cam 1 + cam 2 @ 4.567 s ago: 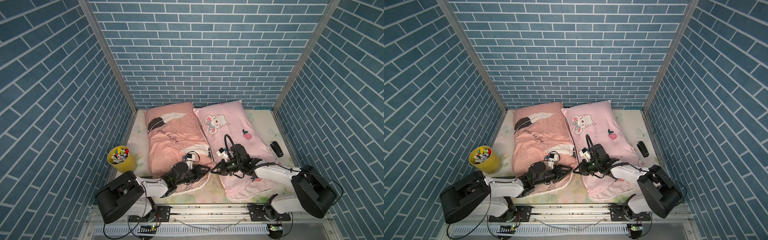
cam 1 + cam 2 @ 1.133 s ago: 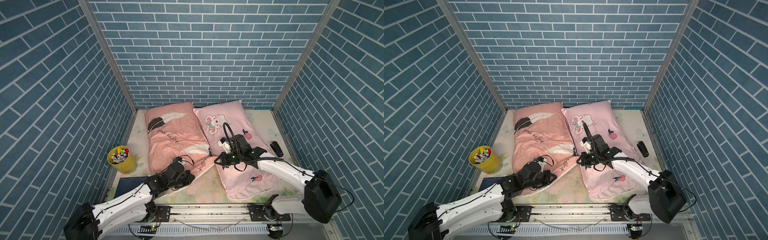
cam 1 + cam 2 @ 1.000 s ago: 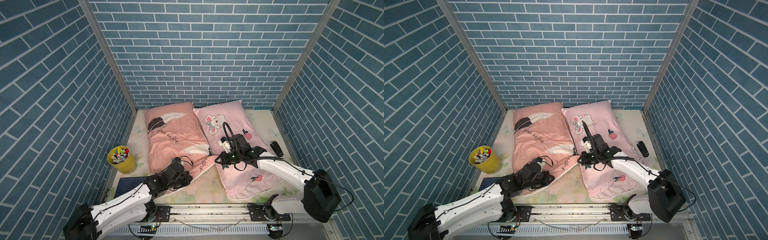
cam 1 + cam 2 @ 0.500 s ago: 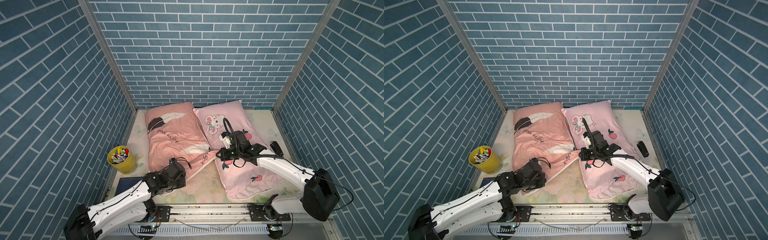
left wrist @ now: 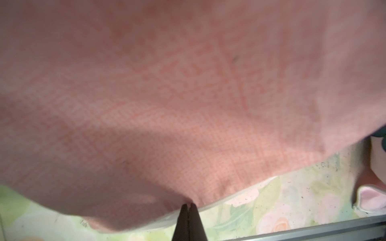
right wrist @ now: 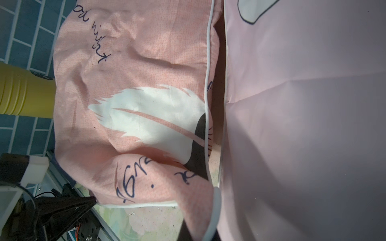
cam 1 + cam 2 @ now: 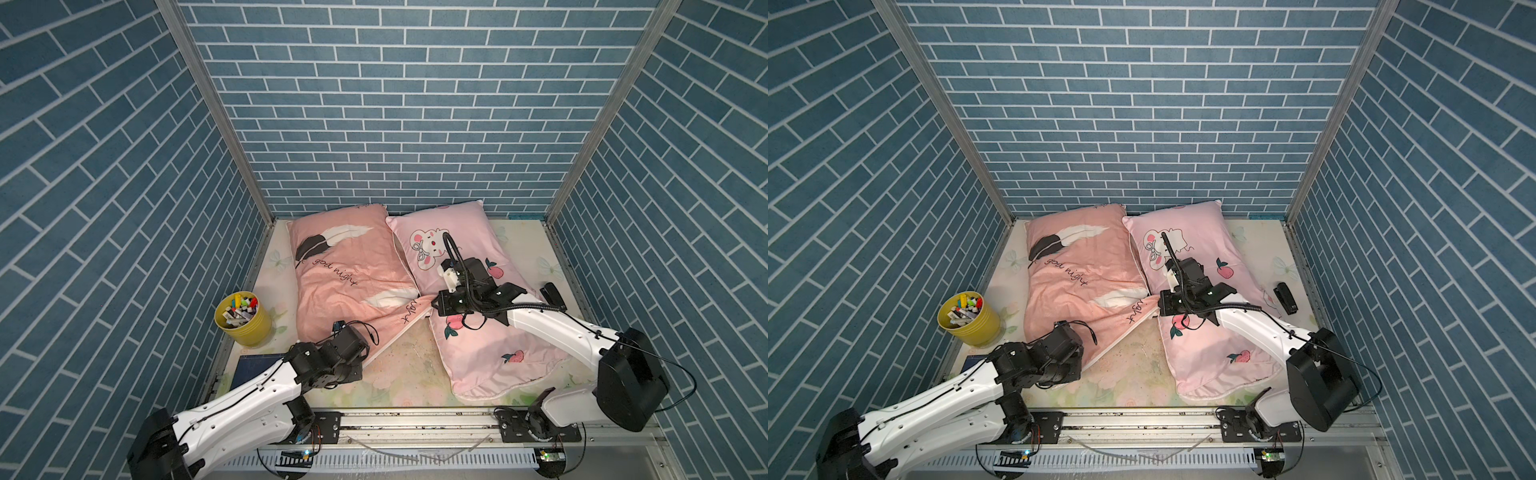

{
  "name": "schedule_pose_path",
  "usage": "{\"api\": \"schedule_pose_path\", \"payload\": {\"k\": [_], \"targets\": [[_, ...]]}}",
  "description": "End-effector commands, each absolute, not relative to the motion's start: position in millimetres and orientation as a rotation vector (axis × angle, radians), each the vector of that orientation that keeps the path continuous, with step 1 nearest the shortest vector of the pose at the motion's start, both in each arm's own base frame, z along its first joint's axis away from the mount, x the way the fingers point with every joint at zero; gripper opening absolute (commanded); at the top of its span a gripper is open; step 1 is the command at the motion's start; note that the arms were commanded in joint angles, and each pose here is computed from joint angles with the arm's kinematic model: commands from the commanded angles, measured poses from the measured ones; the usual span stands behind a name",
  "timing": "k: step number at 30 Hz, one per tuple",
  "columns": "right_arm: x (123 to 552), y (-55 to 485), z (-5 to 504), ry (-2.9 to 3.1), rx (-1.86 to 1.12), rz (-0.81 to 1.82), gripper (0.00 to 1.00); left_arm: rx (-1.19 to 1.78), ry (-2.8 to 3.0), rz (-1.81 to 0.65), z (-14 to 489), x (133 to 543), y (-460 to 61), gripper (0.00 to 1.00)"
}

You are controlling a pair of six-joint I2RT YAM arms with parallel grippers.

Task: Zip up pillowcases
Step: Zip the zipper on the pillowcase.

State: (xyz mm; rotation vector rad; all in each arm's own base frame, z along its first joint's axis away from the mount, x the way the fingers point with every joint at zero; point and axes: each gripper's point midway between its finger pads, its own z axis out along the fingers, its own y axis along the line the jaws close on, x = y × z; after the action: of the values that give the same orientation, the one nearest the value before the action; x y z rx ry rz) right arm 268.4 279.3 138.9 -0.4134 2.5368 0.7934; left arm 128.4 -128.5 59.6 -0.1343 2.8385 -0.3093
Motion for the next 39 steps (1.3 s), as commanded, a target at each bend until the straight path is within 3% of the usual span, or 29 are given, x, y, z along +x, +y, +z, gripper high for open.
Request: {"api": "schedule_pose_path", "payload": {"k": [1, 17, 30, 35, 37, 39], "targets": [[294.0, 281.5, 165.0, 2.428, -0.408, 0.744, 0.0, -0.156, 2.889, -0.147, 47.0, 115.3, -101.3, 0.0], [312.5, 285.0, 184.4, 2.381, -0.406, 0.781, 0.0, -0.286, 2.871, -0.114, 30.3, 102.2, -77.6, 0.0], [307.6, 291.8, 180.3, 2.391, -0.4, 0.878, 0.0, -0.277, 2.841, -0.018, 37.8, 108.6, -68.4, 0.0], [303.6, 293.5, 180.3, 2.381, -0.423, 0.903, 0.0, -0.284, 2.764, -0.043, 63.2, 122.1, -71.1, 0.0], [301.0, 293.1, 182.4, 2.368, -0.446, 0.903, 0.0, -0.279, 2.709, -0.066, 81.8, 132.7, -75.0, 0.22], [297.0, 294.0, 181.3, 2.375, -0.483, 0.908, 0.32, -0.266, 2.632, -0.059, 107.8, 147.8, -76.9, 0.59]]}}
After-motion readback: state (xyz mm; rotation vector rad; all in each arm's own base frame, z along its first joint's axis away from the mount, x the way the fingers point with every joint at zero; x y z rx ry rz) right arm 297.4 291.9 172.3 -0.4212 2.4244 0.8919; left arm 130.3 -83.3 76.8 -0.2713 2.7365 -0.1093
